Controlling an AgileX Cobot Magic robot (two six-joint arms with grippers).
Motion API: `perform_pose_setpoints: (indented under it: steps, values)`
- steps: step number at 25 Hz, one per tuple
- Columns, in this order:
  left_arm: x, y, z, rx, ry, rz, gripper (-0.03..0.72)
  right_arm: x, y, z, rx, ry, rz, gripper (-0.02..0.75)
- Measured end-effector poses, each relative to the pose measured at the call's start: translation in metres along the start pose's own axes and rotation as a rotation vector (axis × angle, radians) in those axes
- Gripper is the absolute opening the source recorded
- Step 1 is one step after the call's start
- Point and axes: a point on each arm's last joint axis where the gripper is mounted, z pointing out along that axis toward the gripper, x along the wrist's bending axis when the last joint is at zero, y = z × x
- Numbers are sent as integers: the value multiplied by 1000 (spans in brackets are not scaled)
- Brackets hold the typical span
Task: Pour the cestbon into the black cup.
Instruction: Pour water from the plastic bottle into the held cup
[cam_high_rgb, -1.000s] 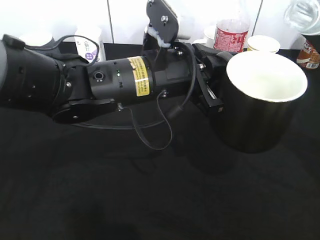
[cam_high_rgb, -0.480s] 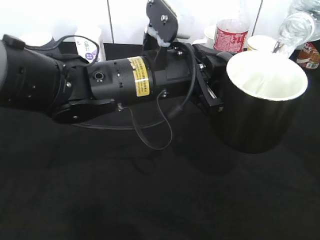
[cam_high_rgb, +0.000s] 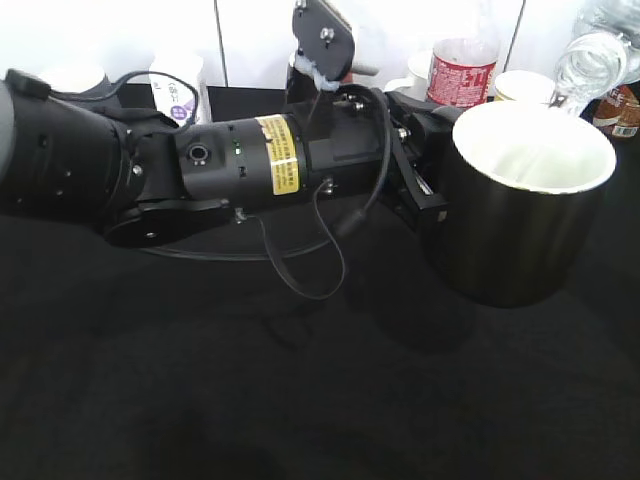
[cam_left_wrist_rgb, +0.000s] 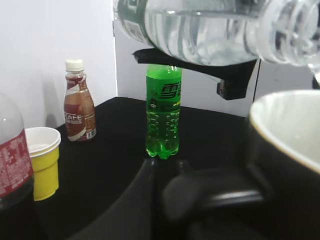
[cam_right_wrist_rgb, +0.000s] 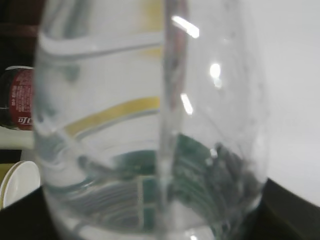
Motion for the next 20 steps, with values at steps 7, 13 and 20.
perform_pose_setpoints:
  steps: [7, 13, 20]
  values:
    - [0, -1, 0, 7, -4, -48, 66, 0, 0, 0, 3, -1, -40, 488]
    - [-3, -4, 0, 41, -30, -50, 66, -1, -1, 0, 9, -6, -82, 488]
    - [-3, -4, 0, 44, -26, -55, 66, 2, -2, 2, 4, -8, 581, 488]
